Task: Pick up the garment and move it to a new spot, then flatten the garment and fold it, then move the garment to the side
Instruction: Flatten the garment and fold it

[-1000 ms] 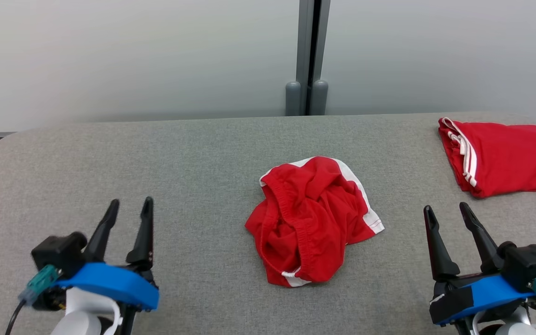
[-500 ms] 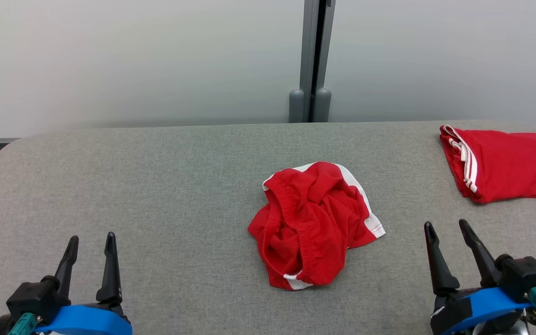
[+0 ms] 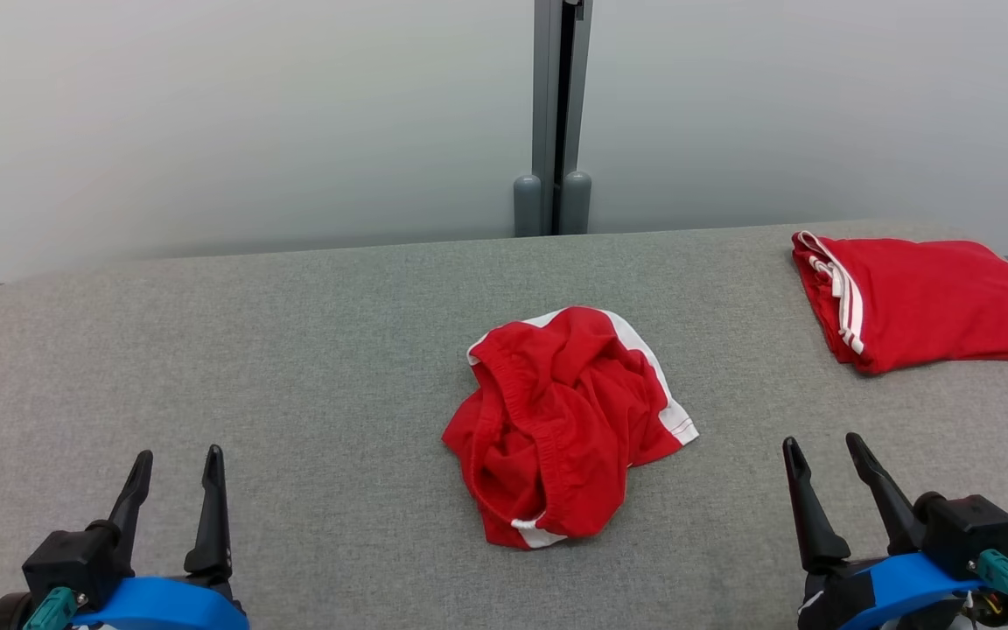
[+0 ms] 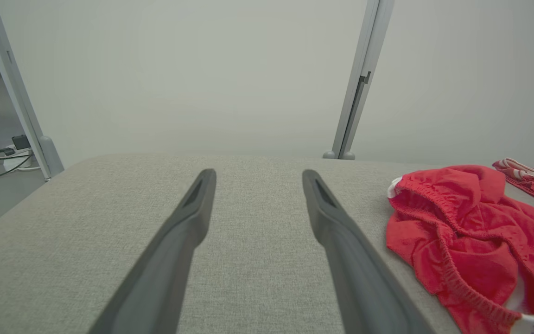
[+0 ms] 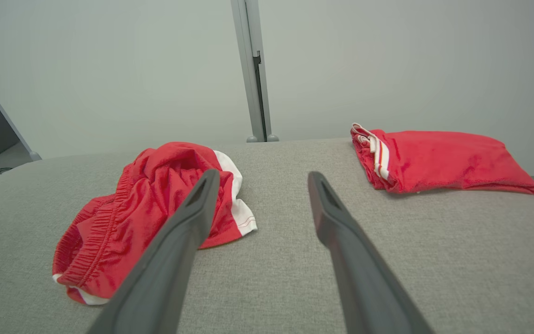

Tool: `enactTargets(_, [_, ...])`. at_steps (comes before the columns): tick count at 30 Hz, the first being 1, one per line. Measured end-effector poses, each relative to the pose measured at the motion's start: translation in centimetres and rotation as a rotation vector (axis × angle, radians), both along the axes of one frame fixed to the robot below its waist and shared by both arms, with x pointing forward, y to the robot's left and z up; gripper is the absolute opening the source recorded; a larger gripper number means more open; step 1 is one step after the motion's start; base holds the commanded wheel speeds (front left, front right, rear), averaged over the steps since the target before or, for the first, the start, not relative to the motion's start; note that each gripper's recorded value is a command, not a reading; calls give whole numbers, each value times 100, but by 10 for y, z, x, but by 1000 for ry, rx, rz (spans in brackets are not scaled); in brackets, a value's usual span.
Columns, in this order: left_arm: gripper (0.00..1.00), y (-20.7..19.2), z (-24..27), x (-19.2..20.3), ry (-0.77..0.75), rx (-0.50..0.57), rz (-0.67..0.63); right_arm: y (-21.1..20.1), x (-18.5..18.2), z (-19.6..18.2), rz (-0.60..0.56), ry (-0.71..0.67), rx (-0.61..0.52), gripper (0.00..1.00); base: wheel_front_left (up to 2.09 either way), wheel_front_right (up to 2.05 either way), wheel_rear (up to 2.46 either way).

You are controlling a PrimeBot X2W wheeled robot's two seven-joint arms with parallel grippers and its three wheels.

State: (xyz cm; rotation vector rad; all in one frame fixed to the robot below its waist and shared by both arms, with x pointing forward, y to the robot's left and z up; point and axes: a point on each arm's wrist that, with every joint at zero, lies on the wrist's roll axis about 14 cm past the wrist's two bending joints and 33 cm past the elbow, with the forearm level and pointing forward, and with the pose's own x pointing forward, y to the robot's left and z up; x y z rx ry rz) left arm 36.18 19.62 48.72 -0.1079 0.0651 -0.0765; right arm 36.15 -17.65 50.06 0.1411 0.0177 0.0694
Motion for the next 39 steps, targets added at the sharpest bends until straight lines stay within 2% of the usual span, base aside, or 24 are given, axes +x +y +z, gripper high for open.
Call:
enactTargets(18, [100,-4,-6,0,20,-13,-12,2,1,-2,5,5,3,100,0,0,0])
enactTargets(22, [100,-11,-5,2,28,11,-52,2,1,-3,4,8,3,100,0,0,0])
enactTargets(33, [100,-137,-29,9,140,58,-505,-3,7,-15,-11,43,1,100,0,0,0])
enactTargets(39, [100,-190,-60,-9,267,123,-742,-9,10,-22,-31,60,6,100,0,0,0])
